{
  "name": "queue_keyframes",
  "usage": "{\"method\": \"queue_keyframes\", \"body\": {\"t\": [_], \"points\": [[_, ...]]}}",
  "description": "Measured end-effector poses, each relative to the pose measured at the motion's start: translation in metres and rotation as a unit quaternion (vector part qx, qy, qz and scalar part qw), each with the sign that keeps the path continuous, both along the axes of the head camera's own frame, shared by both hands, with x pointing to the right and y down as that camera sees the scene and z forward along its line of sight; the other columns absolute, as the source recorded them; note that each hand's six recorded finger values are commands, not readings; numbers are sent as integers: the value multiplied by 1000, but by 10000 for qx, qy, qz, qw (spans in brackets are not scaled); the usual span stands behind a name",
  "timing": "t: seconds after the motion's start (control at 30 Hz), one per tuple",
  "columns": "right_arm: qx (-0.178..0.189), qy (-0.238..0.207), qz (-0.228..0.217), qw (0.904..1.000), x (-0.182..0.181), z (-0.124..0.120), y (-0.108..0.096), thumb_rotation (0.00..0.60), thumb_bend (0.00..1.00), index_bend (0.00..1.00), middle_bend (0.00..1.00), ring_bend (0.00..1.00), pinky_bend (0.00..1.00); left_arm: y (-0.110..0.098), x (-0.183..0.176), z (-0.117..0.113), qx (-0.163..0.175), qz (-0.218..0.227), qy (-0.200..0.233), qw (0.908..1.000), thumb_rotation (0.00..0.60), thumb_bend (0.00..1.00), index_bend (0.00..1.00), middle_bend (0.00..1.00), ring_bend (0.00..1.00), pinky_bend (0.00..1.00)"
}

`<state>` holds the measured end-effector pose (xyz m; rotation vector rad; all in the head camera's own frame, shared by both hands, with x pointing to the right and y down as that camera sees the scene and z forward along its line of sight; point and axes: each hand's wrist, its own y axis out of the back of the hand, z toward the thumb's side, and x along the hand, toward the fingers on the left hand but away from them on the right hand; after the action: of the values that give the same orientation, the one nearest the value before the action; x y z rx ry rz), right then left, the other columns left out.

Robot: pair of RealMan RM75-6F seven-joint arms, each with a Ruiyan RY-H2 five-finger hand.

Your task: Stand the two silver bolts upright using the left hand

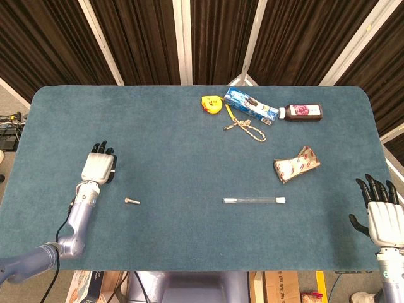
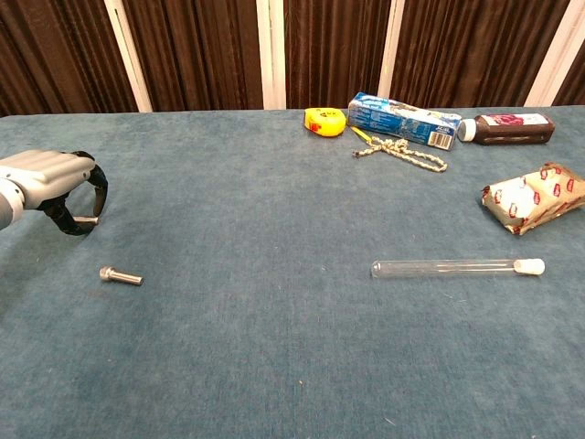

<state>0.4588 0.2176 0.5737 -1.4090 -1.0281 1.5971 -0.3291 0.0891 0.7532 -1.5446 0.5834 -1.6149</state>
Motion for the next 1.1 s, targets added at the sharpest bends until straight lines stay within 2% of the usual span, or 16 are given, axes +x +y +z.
{"method": "queue_keyframes", "body": {"t": [0.33,0.73,0.87,1.1], "points": [[1,-8,8,10000,0,0,0,600,251,137,84,116,0,1,4,3,-10,69,-81,9999,600,454,549,220,16,96],[8,-30,-9,10000,-1,-1,0,600,251,137,84,116,0,-4,4,-8,92,-98,165,9998,600,485,571,231,16,96],[3,-31,-21,10000,-2,0,0,600,251,138,84,116,0,-5,1,-11,67,-287,397,9988,600,485,573,230,16,91],[-32,-22,-47,10000,-4,3,0,600,251,138,84,116,0,-9,-5,-20,-45,-720,1104,9913,600,486,576,230,16,88]]}}
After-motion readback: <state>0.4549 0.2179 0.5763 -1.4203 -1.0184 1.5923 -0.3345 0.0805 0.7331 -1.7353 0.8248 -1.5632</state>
